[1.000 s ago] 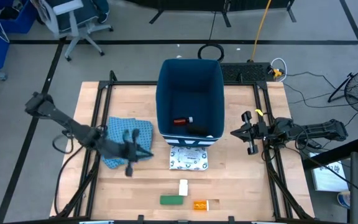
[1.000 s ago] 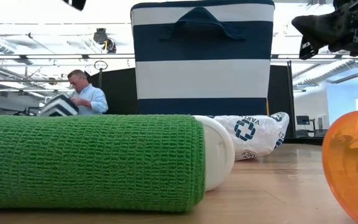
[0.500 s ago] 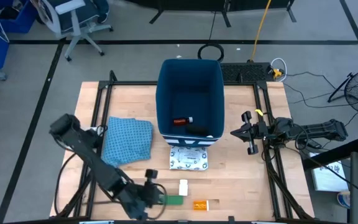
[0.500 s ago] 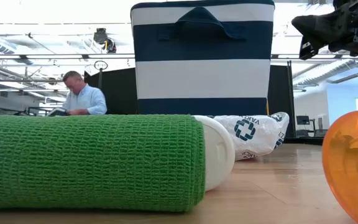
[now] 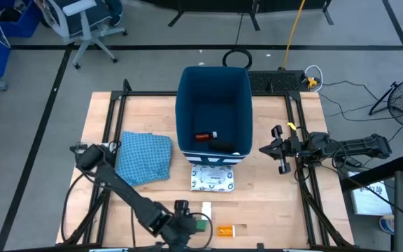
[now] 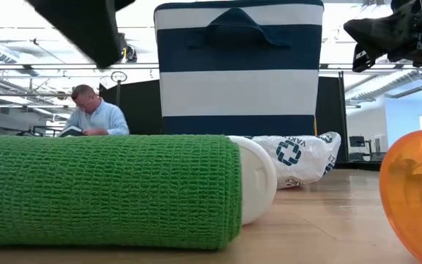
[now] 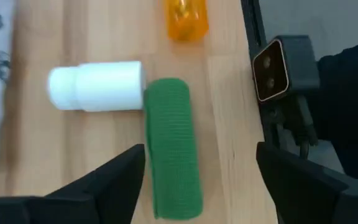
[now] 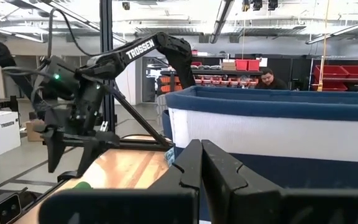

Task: Pick & place medical supplies in basket/bin
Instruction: Put the green bandage into the blue bin

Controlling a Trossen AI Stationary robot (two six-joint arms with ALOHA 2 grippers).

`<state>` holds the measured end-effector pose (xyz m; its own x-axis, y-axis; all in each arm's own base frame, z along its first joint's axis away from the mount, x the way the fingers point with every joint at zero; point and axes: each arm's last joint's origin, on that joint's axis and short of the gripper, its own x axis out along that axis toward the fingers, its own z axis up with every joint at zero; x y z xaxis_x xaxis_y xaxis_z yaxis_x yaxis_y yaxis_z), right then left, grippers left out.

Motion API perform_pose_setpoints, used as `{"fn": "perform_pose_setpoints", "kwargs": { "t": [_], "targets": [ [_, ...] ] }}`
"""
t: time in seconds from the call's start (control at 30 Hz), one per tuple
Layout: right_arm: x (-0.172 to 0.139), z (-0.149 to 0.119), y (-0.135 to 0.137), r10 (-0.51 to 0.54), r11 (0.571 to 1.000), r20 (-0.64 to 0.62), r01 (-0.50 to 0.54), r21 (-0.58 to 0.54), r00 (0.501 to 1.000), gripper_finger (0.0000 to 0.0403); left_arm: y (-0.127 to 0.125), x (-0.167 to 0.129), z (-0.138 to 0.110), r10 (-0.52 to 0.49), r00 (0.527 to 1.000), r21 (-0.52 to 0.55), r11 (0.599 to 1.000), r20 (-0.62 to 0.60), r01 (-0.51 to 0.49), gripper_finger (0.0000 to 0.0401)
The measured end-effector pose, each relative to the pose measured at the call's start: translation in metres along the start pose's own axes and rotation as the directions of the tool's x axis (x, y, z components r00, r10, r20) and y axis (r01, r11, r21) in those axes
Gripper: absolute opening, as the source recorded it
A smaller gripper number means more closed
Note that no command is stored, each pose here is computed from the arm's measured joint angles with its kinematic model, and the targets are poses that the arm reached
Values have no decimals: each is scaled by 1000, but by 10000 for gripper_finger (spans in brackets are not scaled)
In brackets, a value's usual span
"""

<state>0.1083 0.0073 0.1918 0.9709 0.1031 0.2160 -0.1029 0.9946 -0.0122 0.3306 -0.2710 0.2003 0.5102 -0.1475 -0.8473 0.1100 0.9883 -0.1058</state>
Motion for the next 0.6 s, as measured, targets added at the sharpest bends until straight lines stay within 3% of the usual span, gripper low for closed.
{"fn": "perform_pose_setpoints", "kwargs": {
  "t": [0.33, 0.6],
  "targets": [
    [4, -7, 0, -1, 1000, -63, 2, 19, 998, 0, 6, 43, -14, 36, 994, 13, 999, -106, -35, 318],
    [8, -13, 0, -1, 999, -118, 7, 48, 993, 0, 21, 52, -8, 58, 991, -20, 998, -117, -61, 271]
  ]
}}
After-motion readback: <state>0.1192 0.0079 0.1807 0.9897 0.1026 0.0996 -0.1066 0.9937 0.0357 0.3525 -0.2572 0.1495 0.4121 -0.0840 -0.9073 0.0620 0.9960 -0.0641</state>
